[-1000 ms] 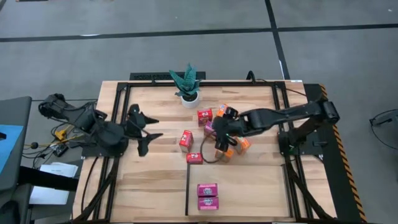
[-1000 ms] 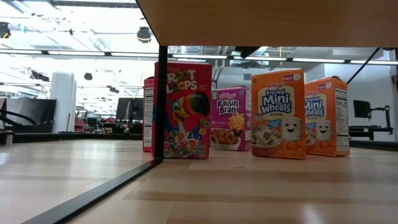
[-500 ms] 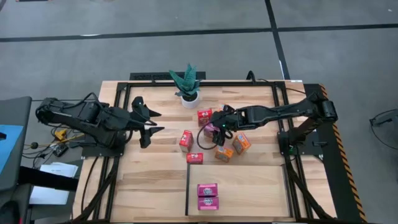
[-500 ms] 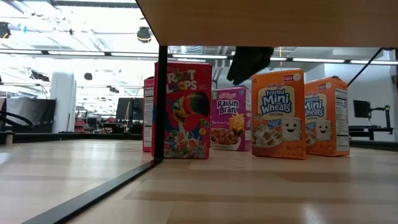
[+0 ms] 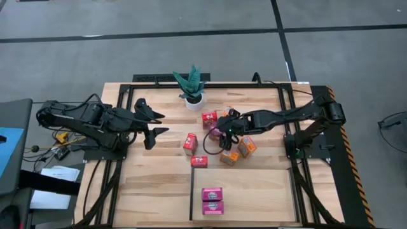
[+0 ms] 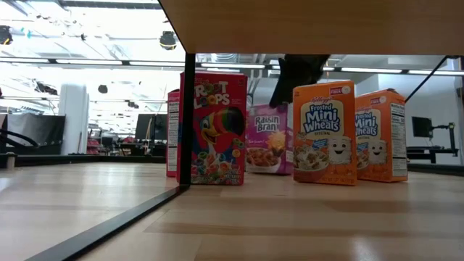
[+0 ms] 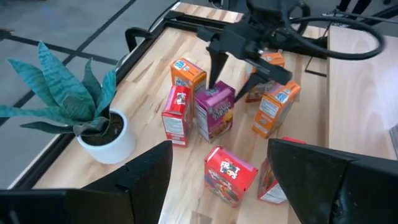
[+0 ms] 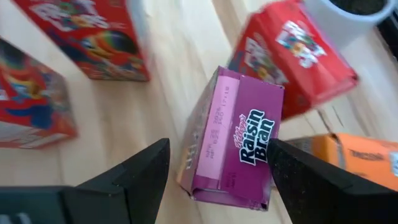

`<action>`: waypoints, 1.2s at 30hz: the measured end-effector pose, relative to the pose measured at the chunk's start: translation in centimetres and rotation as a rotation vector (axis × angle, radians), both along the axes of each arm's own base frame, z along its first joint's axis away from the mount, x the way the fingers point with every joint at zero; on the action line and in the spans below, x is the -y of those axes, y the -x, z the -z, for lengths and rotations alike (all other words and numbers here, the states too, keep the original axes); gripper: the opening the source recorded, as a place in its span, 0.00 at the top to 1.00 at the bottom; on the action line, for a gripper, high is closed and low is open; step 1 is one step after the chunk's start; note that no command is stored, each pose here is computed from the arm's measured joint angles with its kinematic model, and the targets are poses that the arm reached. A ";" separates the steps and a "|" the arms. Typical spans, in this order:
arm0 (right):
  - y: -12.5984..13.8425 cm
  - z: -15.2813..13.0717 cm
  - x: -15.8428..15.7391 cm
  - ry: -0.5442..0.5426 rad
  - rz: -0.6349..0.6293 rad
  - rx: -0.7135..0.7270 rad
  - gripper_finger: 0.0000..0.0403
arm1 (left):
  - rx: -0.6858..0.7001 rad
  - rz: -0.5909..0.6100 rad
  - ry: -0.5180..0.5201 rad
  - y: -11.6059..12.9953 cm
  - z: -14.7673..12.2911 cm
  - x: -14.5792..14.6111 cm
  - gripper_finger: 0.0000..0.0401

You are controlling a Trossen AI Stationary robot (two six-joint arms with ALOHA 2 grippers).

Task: Stack cereal on shelf
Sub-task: Put the purple cereal box on the upper left shelf

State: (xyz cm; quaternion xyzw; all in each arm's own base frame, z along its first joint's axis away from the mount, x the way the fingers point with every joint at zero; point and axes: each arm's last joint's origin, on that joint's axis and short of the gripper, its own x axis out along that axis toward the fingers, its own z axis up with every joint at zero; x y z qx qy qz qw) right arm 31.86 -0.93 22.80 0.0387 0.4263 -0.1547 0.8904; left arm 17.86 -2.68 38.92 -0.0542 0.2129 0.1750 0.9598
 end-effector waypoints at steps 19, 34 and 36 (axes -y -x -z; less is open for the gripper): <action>-0.1 0.1 0.3 -0.122 0.030 0.025 0.21 | -0.009 -0.001 -0.037 0.0 0.0 -0.1 0.36; -0.5 1.2 1.3 -0.121 0.086 -0.004 0.19 | -0.025 0.007 -0.055 0.0 0.1 -0.1 0.36; -0.8 1.9 1.2 -0.122 0.084 -0.025 0.19 | -0.025 0.007 -0.055 0.0 0.1 -0.1 0.36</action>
